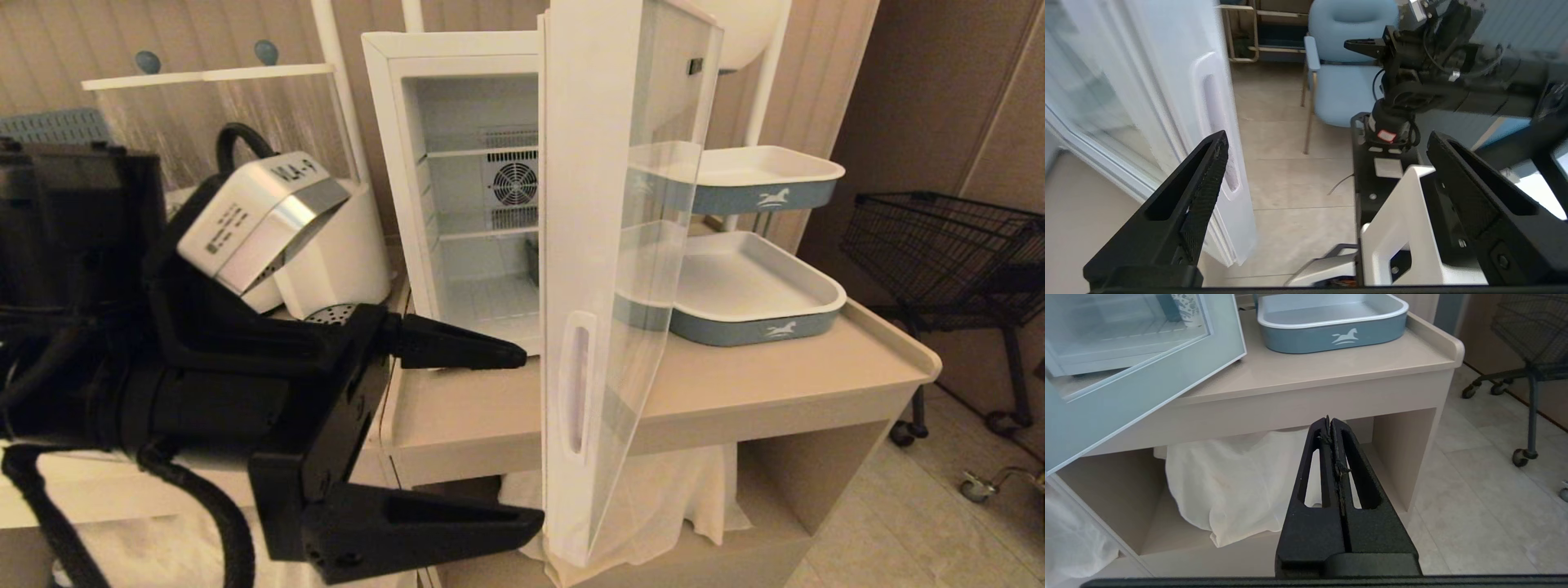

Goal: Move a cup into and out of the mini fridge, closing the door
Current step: Open the freezer door

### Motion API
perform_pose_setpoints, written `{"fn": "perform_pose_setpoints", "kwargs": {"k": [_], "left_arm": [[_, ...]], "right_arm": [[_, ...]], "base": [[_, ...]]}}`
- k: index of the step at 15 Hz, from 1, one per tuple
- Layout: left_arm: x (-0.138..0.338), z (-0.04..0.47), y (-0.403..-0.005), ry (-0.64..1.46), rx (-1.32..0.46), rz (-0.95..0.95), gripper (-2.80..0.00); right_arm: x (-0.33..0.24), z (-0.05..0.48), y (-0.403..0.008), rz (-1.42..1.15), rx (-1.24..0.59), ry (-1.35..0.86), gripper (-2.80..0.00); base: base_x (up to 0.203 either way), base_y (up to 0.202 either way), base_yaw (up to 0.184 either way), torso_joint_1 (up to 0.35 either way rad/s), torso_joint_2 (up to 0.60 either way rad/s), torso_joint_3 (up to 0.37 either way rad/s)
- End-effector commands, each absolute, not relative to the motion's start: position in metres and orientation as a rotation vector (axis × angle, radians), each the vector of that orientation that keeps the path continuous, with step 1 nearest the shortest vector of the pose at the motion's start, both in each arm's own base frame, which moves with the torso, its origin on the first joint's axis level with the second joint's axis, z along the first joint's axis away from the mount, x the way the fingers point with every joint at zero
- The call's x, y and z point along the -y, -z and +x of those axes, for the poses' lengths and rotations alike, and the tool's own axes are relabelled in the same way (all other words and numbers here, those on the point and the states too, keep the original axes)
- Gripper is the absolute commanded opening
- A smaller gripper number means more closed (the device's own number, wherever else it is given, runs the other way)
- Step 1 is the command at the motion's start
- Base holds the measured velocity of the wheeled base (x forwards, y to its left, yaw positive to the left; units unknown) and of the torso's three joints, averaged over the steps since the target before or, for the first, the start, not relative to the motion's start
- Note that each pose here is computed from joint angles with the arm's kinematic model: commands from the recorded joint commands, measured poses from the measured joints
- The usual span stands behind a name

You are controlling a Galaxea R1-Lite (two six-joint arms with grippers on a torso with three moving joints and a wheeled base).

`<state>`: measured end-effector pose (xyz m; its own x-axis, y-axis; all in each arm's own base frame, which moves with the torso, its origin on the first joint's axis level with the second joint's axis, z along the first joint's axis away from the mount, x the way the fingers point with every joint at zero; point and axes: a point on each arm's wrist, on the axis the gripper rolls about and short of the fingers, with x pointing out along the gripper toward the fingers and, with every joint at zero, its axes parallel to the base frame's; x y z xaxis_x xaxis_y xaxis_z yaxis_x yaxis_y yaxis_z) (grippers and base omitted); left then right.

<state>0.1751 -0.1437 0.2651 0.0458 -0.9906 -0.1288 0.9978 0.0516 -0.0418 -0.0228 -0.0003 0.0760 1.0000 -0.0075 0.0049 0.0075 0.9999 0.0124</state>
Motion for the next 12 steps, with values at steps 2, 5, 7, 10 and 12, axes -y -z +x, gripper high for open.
{"fn": "perform_pose_setpoints", "kwargs": {"k": [2, 5, 7, 10, 12], "left_arm": [[0.168, 0.205, -0.256, 1.583, -0.214, 0.02, 0.0], [0.195, 0.217, -0.259, 1.721, -0.259, -0.038, 0.0], [0.207, 0.215, -0.258, 1.757, -0.264, -0.037, 0.0], [0.216, 0.209, -0.257, 1.788, -0.27, -0.032, 0.0], [0.224, 0.193, -0.257, 1.842, -0.27, -0.019, 0.0]], "right_arm": [[0.0, -0.023, -0.076, 0.012, 0.005, 0.008, -2.8], [0.0, -0.023, -0.076, 0.012, 0.005, 0.006, -2.8], [0.0, -0.023, -0.076, 0.012, 0.005, 0.006, -2.8], [0.0, -0.023, -0.076, 0.012, 0.005, 0.008, -2.8], [0.0, -0.023, -0.076, 0.012, 0.005, 0.006, -2.8]], "base": [[0.0, 0.0, 0.0, 0.0, 0.0, 0.0], [0.0, 0.0, 0.0, 0.0, 0.0, 0.0], [0.0, 0.0, 0.0, 0.0, 0.0, 0.0], [0.0, 0.0, 0.0, 0.0, 0.0, 0.0], [0.0, 0.0, 0.0, 0.0, 0.0, 0.0]]}}
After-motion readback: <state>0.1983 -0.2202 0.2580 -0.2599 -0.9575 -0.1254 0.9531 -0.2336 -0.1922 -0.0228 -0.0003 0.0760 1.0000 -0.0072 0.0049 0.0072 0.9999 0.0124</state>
